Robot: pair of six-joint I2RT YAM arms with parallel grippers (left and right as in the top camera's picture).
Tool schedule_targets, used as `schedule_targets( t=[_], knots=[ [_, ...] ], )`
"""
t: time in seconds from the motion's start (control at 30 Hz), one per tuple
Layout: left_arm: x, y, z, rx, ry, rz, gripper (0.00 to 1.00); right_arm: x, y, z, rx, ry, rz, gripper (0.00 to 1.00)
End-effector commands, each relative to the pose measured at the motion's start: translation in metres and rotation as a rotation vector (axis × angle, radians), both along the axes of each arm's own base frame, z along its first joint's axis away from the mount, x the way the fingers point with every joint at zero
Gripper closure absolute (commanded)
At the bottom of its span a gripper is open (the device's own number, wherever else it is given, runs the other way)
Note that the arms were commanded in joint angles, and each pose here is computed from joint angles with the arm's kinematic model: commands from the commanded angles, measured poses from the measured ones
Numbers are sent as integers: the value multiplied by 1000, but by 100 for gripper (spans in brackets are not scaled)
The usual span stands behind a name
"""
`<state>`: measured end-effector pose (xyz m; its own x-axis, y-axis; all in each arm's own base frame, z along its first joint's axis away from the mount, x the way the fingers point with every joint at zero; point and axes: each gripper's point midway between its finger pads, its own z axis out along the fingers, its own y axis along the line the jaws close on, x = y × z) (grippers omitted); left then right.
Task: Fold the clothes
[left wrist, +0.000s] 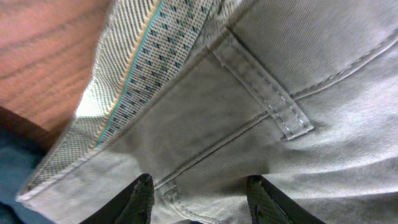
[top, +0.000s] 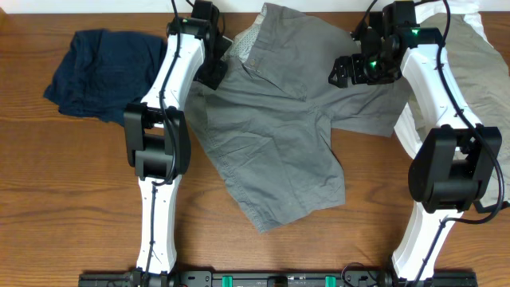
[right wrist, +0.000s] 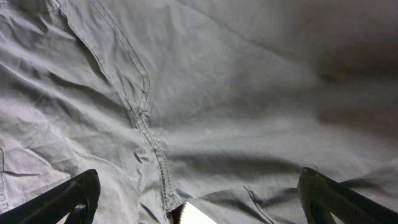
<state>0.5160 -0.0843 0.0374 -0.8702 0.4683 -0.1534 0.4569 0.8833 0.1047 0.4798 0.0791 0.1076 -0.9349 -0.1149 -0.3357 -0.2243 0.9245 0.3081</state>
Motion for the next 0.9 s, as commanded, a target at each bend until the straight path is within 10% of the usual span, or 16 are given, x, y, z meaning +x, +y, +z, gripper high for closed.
schedule_targets(
  t=[0.0,0.33,0.87],
  knots=[
    [-5,0,-12,-10,35,-4,54,-3,6,-5,11,16,11,1],
    [4,-1,-12,-16,-2,-4,94,-3,6,-5,11,16,11,1],
    [71,96,24,52,-297,372,94,-5,15,-5,20,27,6,1]
  ],
)
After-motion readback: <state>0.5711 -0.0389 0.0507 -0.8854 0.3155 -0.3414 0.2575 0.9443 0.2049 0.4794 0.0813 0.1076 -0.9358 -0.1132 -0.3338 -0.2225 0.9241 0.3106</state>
